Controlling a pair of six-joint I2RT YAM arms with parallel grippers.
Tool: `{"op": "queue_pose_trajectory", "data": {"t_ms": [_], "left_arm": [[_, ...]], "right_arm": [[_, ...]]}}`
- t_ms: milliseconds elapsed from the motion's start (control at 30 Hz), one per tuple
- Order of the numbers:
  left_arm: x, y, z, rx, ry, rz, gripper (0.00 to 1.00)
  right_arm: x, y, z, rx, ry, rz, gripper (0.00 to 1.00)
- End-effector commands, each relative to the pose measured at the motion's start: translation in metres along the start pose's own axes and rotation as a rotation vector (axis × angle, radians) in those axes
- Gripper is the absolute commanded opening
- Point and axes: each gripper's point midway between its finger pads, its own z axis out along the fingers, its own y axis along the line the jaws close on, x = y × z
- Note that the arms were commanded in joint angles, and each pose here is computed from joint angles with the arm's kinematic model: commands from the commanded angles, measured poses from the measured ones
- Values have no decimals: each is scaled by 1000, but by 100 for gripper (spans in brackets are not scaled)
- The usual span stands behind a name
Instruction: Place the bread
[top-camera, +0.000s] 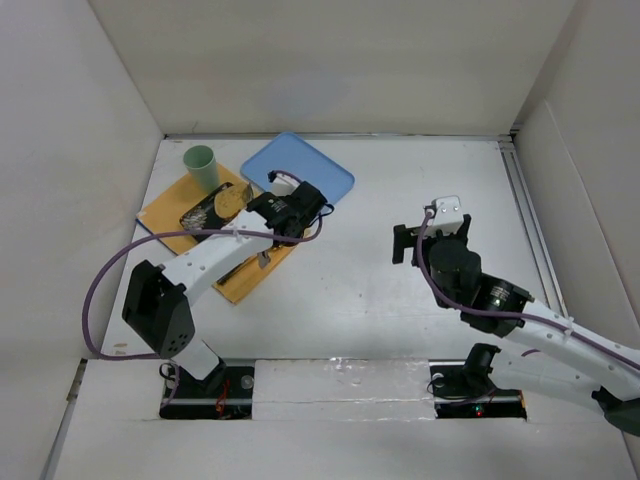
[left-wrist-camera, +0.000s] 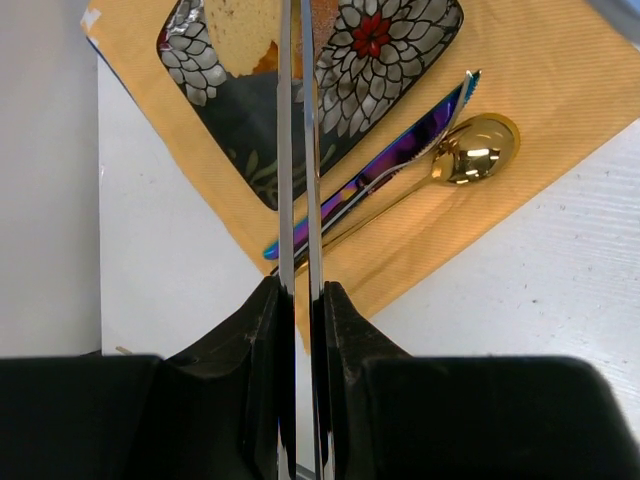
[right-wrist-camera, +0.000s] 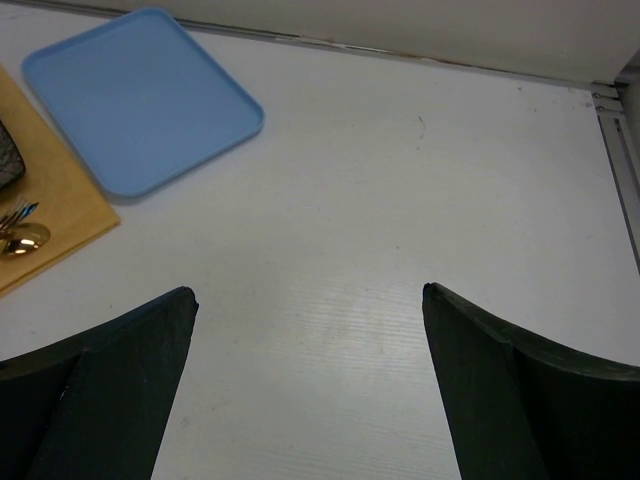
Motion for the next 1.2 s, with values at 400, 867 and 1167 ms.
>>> {"op": "queue_pose_trajectory", "data": {"t_ms": [400, 867, 1167], "left_arm": [[38, 12, 25, -22, 31, -25, 0], [47, 2, 36, -23, 65, 21, 9], [54, -5, 42, -23, 88, 60, 21]], "right_arm": [[-10, -6, -2, 19, -25, 26, 100], [-11, -7, -2, 20, -28, 31, 100], [-11, -7, -3, 19, -27, 30, 100]]}}
